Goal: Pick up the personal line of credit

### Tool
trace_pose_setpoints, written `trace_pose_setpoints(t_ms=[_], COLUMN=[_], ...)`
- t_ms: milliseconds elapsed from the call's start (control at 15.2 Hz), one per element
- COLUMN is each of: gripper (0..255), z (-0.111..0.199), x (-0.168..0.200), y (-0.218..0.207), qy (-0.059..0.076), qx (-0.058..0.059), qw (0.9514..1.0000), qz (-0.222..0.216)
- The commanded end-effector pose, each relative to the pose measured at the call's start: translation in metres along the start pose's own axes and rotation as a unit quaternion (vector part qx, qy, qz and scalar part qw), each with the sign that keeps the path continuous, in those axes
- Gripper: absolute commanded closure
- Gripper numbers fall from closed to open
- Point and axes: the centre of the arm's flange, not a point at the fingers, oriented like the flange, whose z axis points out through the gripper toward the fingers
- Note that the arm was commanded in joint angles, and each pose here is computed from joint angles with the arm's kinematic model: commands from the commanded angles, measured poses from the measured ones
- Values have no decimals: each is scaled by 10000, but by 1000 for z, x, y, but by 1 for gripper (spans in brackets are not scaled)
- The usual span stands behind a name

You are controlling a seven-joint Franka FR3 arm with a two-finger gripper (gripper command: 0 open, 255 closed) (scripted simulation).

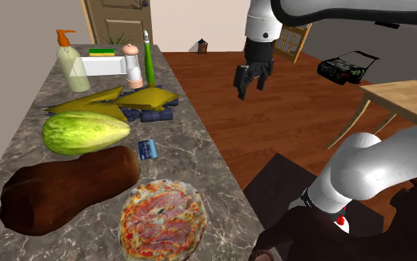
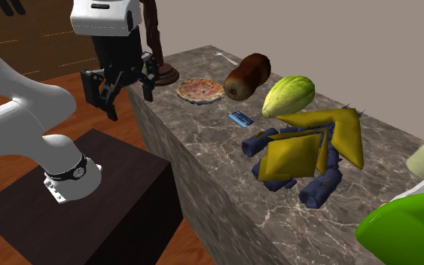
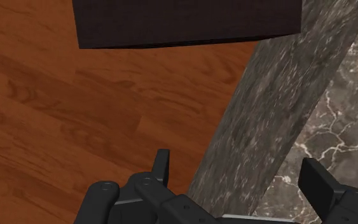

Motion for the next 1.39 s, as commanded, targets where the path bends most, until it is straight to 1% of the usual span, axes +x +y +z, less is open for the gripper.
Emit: trace_pose_setpoints(t_ms=[0,330,660,990,1320], gripper=[0,0,0,0,0], z=[8,27,47,69,93], x=[12,44,78,112,147], y=[-24,-79,-133,-186,-238], qy=[-210,-708,-1205,-1697,-2183], qx=[71,240,407,573,737], qw=[9997,9965,9897,9795,9659], qz=[118,386,653,918,1179])
